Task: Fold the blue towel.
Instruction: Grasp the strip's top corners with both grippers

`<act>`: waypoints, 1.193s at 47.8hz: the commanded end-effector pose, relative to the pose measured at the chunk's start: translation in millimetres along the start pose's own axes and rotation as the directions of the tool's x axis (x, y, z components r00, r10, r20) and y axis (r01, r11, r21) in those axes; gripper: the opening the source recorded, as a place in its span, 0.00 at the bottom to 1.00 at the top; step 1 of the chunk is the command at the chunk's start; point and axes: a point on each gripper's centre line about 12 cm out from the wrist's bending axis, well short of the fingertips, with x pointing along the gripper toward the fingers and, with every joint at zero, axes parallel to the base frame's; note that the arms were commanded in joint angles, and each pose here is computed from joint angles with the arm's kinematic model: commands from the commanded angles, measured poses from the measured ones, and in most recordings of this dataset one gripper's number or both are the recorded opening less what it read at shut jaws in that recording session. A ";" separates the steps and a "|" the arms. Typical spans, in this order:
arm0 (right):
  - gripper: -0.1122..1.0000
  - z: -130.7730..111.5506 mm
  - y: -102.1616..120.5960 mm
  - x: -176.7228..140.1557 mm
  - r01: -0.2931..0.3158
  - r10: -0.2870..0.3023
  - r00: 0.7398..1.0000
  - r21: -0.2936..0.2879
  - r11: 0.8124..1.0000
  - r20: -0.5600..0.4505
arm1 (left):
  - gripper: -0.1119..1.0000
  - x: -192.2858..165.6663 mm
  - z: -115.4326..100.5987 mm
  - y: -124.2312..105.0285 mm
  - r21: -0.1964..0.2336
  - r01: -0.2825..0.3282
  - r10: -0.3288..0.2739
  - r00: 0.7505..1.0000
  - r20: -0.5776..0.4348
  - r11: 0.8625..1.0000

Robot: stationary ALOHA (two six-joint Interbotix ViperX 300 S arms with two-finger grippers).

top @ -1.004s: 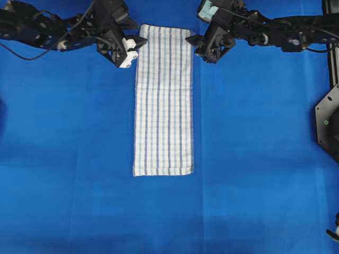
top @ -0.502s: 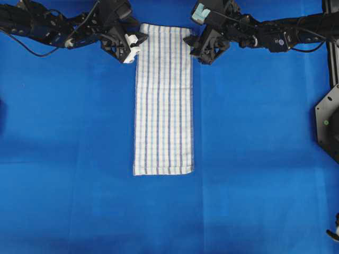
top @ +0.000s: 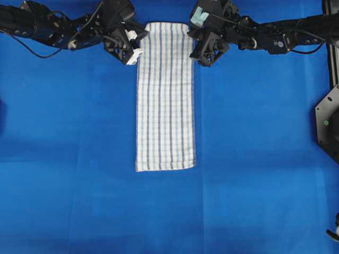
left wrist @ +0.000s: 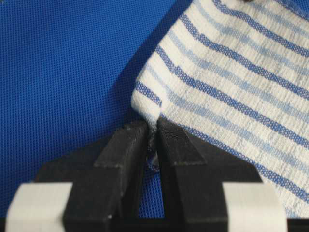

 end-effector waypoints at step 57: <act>0.15 -1.6 59.9 -65.1 -0.139 0.139 0.989 -0.010 0.990 0.047 | 0.15 -62.9 13.6 -84.4 0.129 0.181 -0.189 0.980 0.059 0.975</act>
